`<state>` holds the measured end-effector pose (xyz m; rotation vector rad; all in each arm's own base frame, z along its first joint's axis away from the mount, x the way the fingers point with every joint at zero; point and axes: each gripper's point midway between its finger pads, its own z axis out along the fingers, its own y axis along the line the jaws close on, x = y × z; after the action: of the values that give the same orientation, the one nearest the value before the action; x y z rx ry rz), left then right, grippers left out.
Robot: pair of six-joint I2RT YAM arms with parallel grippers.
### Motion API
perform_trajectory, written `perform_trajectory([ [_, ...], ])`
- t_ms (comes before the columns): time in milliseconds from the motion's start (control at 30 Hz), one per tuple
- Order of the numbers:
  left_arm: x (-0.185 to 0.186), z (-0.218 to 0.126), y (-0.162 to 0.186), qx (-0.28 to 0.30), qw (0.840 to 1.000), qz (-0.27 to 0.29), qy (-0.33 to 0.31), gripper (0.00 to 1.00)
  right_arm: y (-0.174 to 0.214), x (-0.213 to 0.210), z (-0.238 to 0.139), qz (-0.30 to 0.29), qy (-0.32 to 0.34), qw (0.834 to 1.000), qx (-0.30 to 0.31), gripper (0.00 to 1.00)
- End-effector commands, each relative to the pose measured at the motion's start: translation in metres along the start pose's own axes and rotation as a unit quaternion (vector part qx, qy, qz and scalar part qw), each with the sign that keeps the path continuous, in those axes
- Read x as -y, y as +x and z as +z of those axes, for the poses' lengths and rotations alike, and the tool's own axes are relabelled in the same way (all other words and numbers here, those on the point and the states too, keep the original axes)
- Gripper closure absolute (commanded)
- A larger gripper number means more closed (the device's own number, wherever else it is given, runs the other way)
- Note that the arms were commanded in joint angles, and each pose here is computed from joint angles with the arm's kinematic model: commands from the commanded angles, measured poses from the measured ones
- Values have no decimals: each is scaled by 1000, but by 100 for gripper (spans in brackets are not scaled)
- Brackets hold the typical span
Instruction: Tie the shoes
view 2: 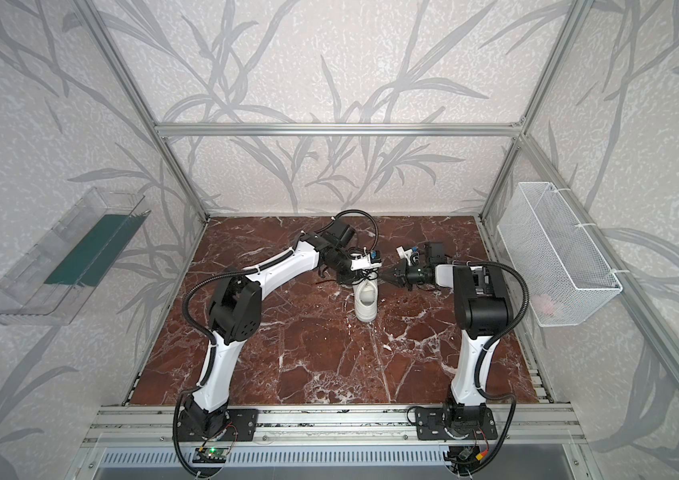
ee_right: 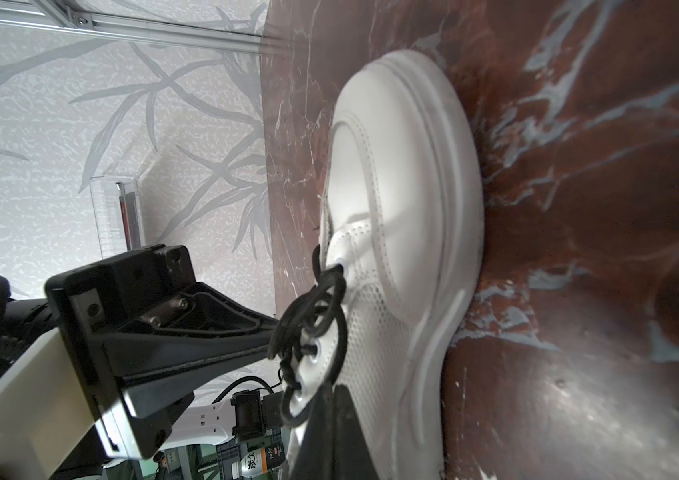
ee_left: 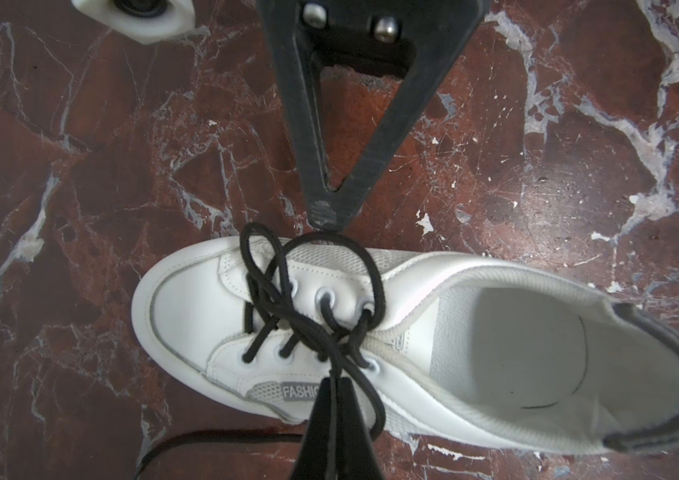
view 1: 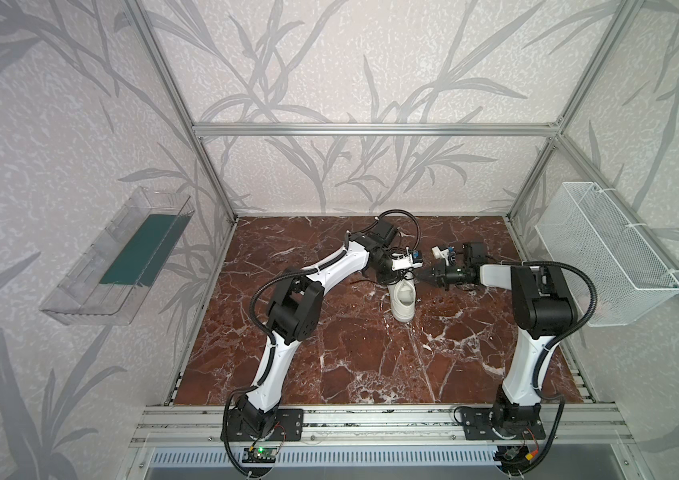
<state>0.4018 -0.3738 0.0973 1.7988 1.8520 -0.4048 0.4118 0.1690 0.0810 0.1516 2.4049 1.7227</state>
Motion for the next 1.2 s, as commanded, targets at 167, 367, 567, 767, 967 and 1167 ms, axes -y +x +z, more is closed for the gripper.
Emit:
perform_trajectory([
  [167, -4, -8, -15, 18, 1000, 5, -8, 100, 2, 14, -3, 19, 28, 999, 7, 99],
  [367, -4, -9, -14, 17, 1000, 8, -7, 100, 2, 21, -3, 32, 37, 999, 12, 98],
  [567, -6, -9, -15, 19, 1000, 8, -10, 100, 5, 19, 9, 29, 30, 999, -1, 99],
  [767, -9, -10, -19, 31, 999, 3, -16, 100, 2, 9, 17, 33, 4, 999, -1, 99],
  [967, -10, -11, -21, 32, 999, 5, -19, 100, 8, -1, 21, 27, -13, 1000, -10, 99],
  [1167, -7, -10, -22, 35, 999, 3, -12, 100, 9, -6, 21, 27, -33, 999, -4, 99],
])
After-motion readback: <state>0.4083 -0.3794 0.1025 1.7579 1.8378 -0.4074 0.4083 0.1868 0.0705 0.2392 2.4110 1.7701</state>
